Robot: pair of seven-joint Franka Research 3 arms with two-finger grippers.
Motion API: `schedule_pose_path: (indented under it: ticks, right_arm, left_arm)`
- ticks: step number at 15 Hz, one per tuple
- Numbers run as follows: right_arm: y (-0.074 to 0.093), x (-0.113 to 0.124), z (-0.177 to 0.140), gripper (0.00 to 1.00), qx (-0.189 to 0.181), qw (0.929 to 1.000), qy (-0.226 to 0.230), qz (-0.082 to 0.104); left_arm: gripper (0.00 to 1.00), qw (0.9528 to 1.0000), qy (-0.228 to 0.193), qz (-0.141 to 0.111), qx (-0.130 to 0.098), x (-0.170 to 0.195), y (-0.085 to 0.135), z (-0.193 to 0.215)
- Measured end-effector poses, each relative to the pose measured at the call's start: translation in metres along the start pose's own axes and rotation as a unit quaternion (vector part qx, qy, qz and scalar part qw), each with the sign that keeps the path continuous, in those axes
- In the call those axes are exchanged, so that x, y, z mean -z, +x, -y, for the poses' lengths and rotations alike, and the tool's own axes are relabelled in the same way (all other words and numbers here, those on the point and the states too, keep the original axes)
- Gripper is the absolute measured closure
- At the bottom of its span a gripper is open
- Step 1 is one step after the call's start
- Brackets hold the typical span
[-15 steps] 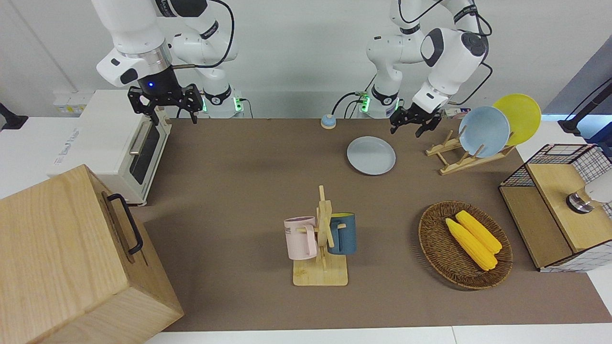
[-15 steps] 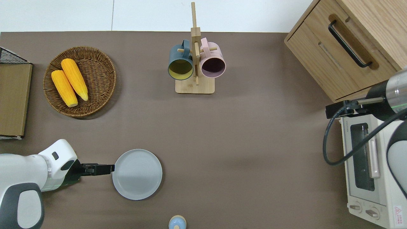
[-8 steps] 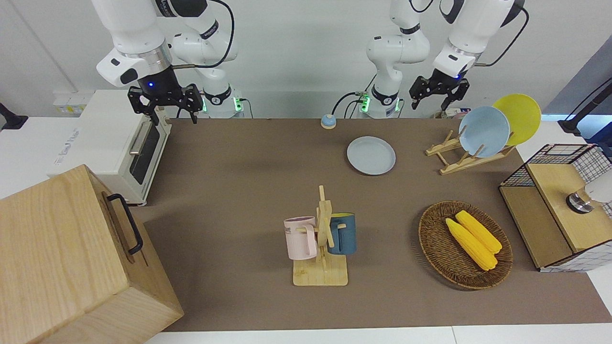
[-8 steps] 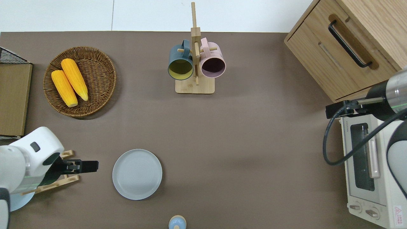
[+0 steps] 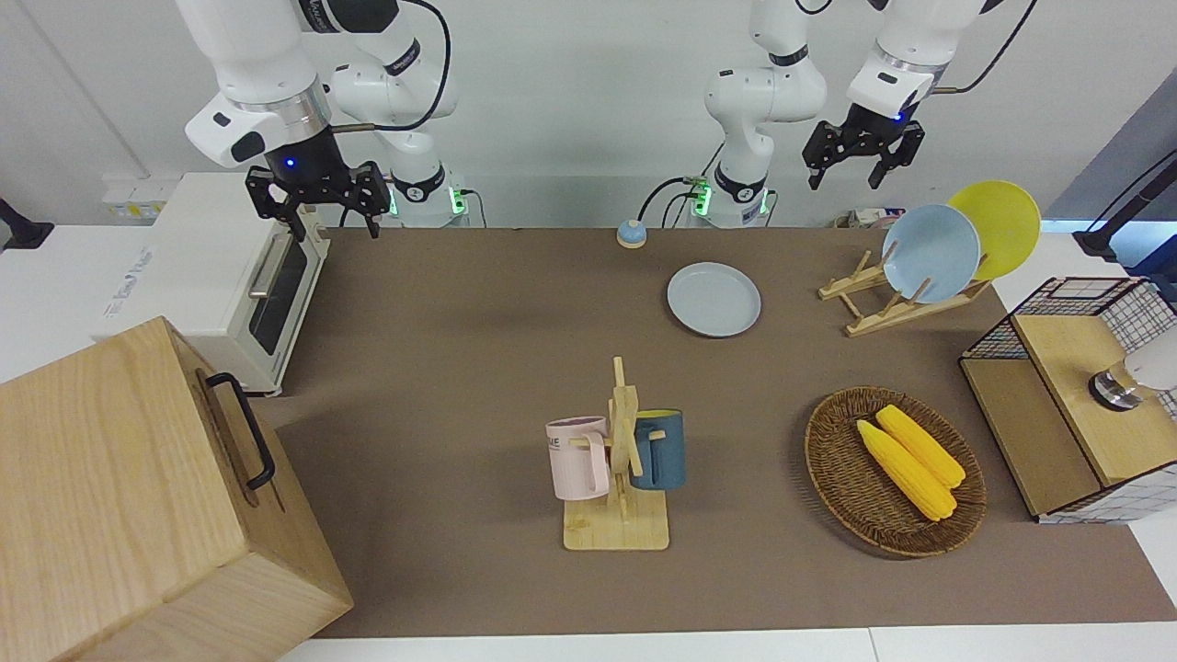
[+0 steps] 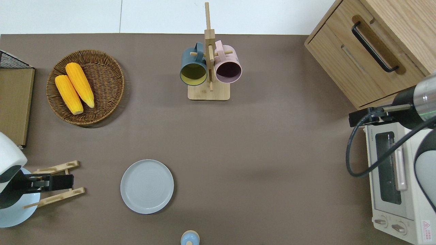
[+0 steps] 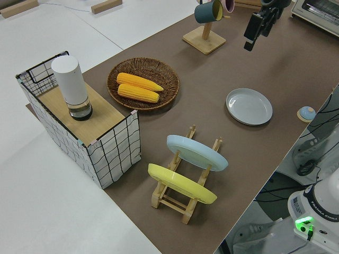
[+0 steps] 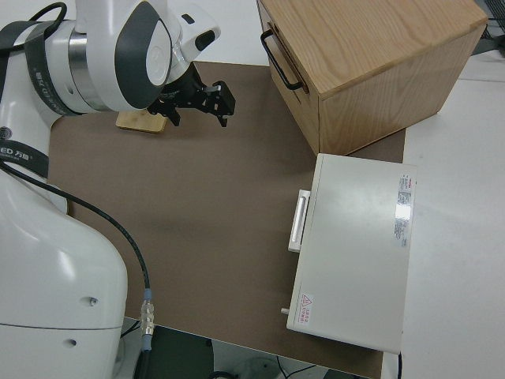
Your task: Pick gray plate from low plate rack and place it on table with left arm
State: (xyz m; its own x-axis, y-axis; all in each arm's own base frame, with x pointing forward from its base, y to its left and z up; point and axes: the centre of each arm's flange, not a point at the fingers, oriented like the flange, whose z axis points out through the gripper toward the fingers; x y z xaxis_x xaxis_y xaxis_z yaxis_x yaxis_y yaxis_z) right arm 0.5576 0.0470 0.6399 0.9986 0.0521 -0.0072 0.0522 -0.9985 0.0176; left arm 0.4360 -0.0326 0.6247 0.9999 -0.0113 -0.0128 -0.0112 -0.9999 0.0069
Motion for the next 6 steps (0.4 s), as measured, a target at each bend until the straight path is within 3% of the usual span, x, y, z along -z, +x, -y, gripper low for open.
schedule_pose_path:
  ticks: [6]
  right_arm:
    - [0.0000,0.0000,0.0000,0.01,0.000,1.0000,0.000,0.000]
  left_arm:
    - [0.00,0.9999,-0.004,-0.010,-0.002,0.0031,0.0042,-0.0027]
